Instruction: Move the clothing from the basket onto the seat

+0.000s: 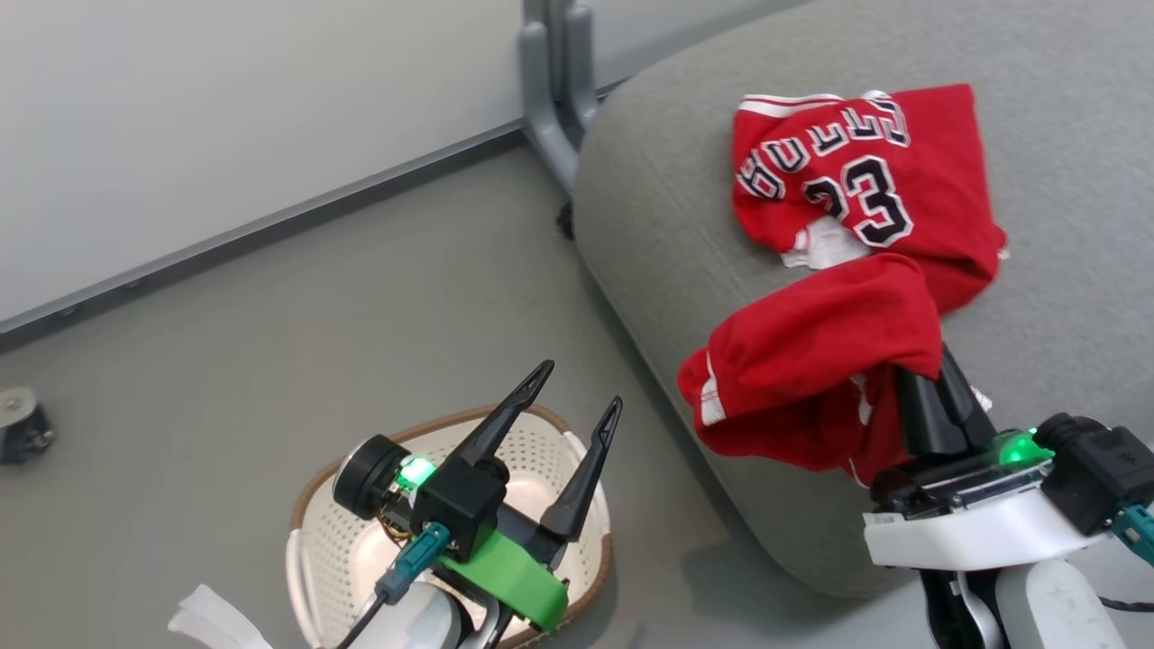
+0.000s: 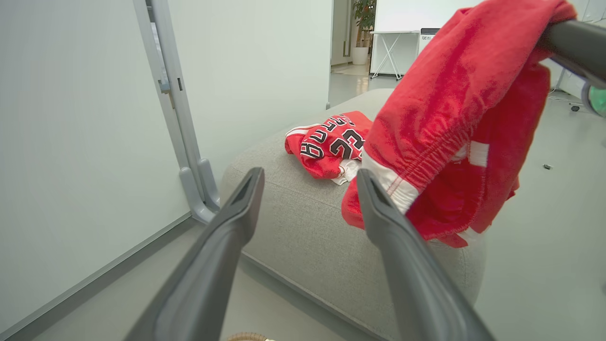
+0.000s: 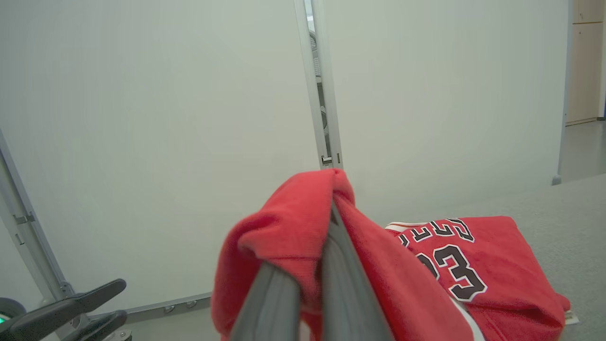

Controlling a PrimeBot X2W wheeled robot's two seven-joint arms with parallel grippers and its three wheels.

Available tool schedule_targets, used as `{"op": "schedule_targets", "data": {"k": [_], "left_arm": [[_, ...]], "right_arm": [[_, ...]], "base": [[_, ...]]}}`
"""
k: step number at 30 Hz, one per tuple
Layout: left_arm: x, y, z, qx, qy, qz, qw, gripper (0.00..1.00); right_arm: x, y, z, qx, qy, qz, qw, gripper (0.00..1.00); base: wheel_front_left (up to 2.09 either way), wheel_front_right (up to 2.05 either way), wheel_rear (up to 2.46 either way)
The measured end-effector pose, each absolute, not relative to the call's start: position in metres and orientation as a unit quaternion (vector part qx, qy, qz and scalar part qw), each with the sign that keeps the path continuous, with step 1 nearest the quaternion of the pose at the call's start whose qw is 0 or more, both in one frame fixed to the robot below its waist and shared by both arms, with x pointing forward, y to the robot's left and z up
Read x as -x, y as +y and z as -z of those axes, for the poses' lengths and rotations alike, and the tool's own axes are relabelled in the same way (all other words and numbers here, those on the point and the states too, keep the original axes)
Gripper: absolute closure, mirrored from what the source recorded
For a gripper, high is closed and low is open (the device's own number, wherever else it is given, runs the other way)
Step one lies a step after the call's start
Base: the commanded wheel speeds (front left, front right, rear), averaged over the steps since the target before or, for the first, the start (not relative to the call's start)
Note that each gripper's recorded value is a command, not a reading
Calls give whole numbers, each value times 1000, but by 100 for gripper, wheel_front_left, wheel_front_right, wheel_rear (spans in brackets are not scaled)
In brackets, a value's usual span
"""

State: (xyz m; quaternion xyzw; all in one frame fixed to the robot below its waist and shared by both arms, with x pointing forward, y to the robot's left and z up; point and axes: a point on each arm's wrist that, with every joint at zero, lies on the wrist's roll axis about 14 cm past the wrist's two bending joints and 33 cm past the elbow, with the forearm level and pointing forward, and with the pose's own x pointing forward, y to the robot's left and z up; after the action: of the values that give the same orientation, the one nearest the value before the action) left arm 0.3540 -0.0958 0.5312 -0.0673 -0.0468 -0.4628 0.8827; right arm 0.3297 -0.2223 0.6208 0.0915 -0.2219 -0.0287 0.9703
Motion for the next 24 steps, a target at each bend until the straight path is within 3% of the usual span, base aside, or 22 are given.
{"op": "schedule_targets", "data": {"k": [14, 24], "left_arm": [[-335, -164, -517, 68, -24, 580, 812, 0], [-334, -181, -489, 78, 8, 611, 788, 0]], "right_arm": [[-271, -296, -606, -67, -199, 173, 962, 100], [-265, -325, -600, -67, -186, 225, 954, 100]], "base": [[0, 0, 0], [0, 0, 0]]}}
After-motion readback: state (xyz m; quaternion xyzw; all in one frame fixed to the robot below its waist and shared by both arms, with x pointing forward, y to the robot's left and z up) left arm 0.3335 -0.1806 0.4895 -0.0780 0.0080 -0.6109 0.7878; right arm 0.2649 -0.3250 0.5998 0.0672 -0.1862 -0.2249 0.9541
